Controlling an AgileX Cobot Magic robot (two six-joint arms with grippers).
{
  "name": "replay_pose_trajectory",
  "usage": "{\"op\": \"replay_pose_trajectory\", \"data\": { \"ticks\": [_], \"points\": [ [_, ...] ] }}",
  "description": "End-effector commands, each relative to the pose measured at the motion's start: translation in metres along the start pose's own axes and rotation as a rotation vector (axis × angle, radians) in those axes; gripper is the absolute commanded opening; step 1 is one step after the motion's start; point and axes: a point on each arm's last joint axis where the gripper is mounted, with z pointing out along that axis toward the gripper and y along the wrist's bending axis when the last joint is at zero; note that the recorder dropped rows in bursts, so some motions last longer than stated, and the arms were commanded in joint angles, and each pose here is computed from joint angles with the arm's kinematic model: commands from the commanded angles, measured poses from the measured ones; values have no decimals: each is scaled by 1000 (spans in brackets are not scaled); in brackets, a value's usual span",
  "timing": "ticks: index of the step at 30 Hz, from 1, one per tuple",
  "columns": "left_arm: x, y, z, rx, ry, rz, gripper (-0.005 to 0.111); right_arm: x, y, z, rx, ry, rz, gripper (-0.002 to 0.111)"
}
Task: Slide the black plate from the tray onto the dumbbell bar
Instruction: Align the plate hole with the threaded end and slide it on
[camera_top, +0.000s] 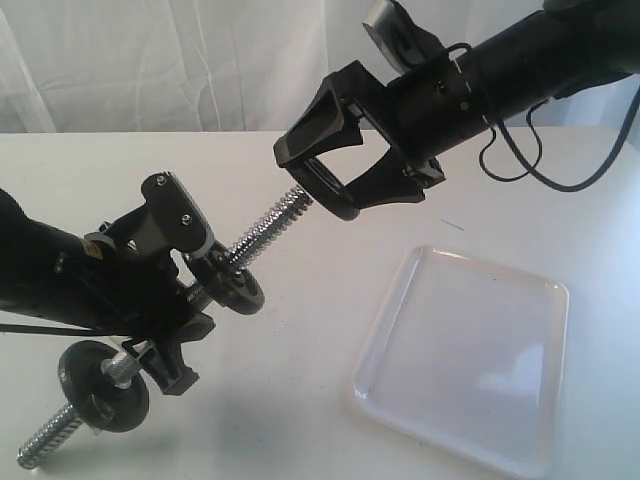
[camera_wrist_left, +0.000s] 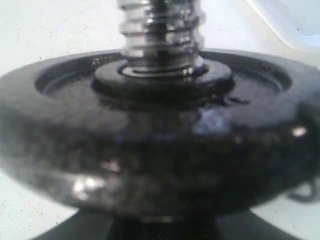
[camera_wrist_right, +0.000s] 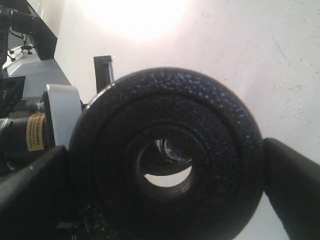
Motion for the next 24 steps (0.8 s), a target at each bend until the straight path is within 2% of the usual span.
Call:
{"op": "replay_pose_trajectory", "data": {
  "ticks": [1,10,24],
  "points": [
    [-24,15,-20,-142,-179,-17,0,-2,9,2,-55,-17,-3,0],
    [-24,15,-20,-142,-179,-17,0,3,15,28,-79,51,-39,0],
    [-23,13,-20,-127,-168,-15,0,2,13,26,-77,46,-61,0]
  ]
}}
